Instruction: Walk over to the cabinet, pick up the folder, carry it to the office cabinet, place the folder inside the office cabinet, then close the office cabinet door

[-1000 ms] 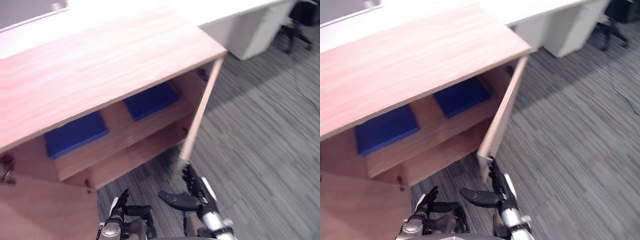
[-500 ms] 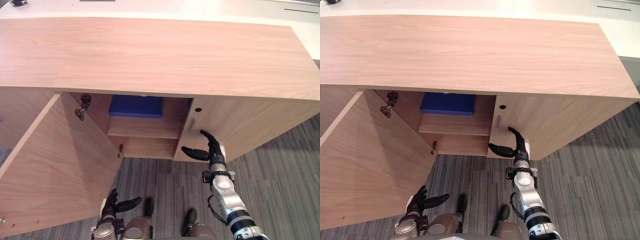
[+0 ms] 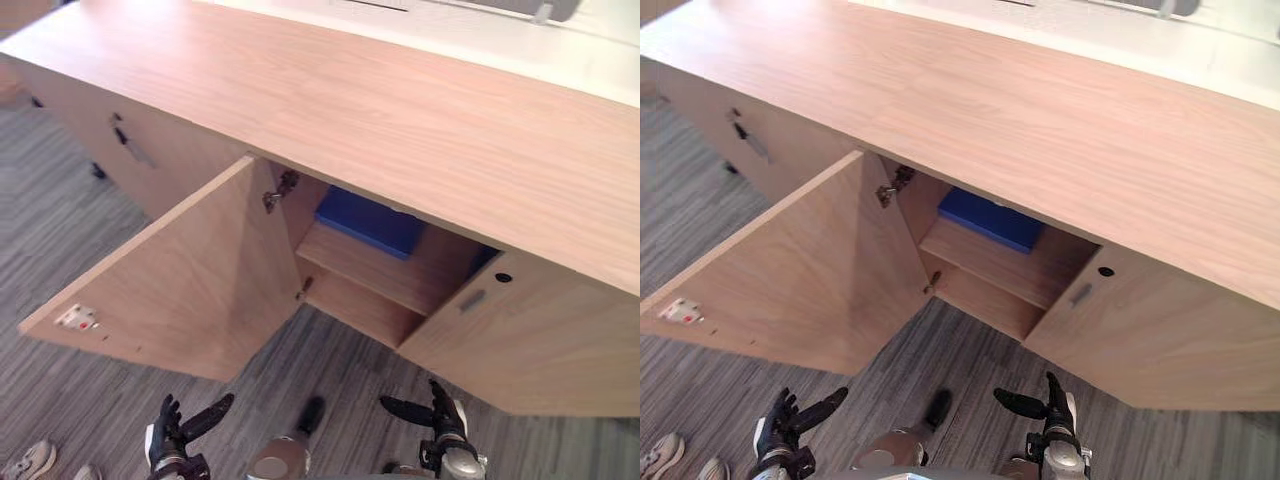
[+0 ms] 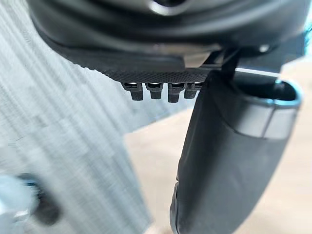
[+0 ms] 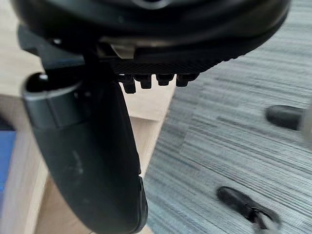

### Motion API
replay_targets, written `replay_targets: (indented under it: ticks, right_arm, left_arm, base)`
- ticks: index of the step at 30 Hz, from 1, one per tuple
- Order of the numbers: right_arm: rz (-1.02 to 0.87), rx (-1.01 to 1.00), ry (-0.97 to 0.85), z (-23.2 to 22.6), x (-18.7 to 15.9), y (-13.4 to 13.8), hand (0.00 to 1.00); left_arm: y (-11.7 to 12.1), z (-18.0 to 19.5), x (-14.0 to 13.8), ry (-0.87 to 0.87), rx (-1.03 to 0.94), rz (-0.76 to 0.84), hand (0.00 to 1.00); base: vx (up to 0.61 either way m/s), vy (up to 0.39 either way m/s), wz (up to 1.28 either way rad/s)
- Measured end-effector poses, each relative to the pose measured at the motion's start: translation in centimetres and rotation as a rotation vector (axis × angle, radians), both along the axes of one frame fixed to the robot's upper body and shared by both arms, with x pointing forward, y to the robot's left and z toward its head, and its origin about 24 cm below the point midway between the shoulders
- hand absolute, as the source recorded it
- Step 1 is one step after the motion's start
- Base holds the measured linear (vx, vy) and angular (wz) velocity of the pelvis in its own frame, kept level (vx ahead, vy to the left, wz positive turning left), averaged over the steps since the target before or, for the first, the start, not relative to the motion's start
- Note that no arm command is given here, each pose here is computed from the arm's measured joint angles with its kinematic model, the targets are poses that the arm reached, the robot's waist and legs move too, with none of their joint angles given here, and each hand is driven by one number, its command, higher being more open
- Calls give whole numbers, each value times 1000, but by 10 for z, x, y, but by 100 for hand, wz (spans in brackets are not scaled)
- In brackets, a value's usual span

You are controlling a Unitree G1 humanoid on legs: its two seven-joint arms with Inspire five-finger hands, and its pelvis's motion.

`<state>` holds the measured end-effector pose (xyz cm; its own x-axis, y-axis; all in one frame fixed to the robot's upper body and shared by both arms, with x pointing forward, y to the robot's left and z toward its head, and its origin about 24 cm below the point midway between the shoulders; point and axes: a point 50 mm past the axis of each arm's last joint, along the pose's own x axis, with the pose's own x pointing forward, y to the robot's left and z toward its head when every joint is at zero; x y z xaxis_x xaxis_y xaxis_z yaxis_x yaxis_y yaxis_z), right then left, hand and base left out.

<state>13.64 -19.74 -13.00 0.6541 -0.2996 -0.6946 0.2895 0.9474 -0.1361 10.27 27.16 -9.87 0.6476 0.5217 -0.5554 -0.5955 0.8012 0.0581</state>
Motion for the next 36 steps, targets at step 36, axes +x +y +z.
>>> replay_targets:
  ticks: [36]
  right_arm:
    - [11,51,94,-13,-36,10,100]
  left_arm:
    - [-75,47,-1,-203,-10,-409,100]
  base:
    - [-56,-14,-4]
